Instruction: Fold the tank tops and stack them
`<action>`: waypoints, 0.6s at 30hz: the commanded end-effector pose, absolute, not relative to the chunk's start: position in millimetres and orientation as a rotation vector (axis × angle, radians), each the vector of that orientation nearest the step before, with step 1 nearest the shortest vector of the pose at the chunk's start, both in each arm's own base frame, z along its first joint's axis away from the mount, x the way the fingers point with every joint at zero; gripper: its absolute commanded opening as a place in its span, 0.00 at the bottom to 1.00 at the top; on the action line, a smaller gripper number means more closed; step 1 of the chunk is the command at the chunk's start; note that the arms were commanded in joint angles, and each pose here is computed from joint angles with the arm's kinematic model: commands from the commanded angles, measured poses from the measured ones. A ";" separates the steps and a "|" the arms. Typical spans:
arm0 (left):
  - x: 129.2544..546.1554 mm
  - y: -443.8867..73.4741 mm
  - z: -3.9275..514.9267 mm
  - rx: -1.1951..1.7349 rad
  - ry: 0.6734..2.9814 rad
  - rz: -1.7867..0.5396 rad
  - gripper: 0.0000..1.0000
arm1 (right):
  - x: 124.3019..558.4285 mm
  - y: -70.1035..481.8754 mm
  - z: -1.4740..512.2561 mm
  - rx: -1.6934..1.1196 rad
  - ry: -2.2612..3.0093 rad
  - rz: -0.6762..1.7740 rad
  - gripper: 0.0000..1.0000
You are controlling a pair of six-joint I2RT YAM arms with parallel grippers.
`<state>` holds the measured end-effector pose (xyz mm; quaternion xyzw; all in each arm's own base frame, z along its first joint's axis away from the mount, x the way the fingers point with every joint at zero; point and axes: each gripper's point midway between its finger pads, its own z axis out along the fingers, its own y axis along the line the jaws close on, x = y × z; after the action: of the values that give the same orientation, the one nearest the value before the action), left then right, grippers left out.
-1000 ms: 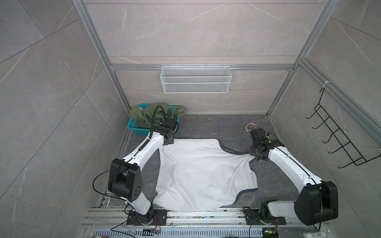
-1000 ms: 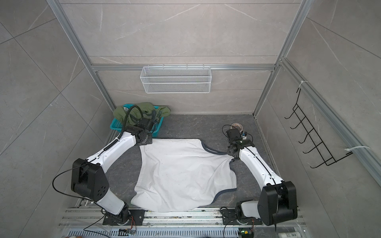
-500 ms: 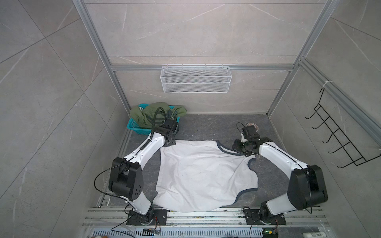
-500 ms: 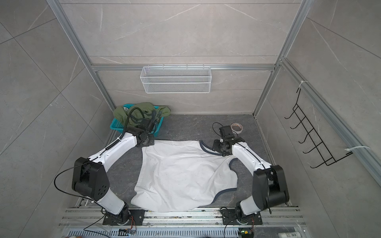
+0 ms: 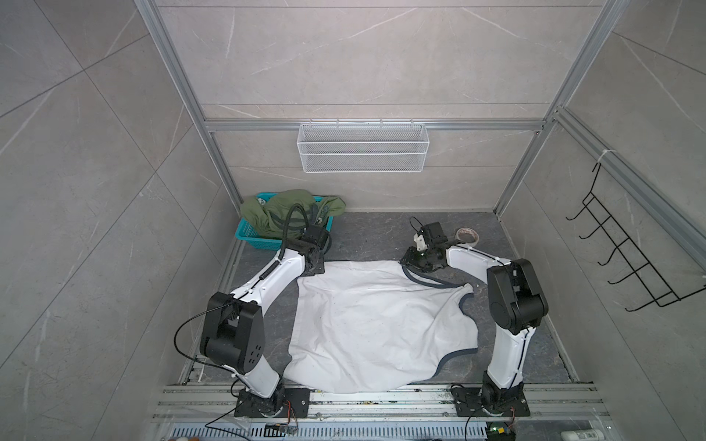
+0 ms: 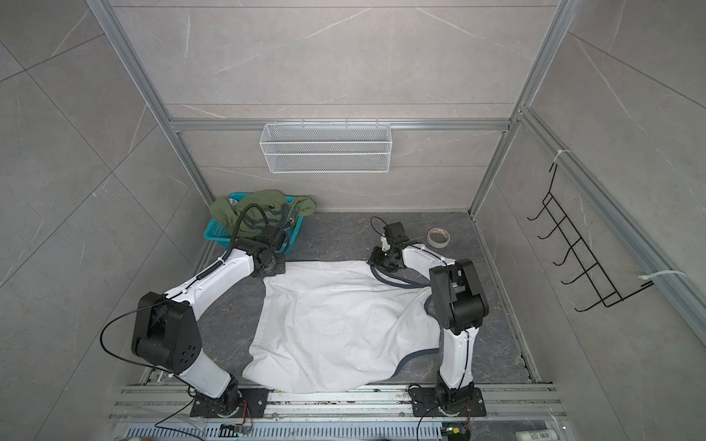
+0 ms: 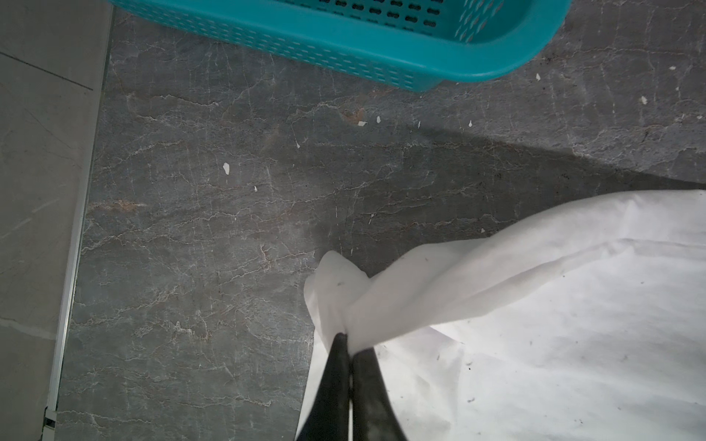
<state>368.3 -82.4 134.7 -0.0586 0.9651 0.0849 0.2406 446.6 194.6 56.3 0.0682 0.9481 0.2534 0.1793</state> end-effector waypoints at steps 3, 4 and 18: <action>368.9 -77.9 149.9 -0.186 2.590 0.219 0.00 | 450.7 206.9 43.3 0.189 2.715 0.757 0.28; 368.3 -78.5 149.3 -0.186 2.593 0.213 0.00 | 451.0 207.2 41.7 0.193 2.719 0.760 0.26; 333.4 -87.3 147.3 -0.158 2.620 0.102 0.00 | 406.4 141.1 120.1 0.279 2.552 0.592 0.00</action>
<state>344.0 -81.5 129.7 -0.0555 0.9679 0.0664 0.2360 418.6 164.6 99.1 0.0886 0.9408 0.2391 0.2233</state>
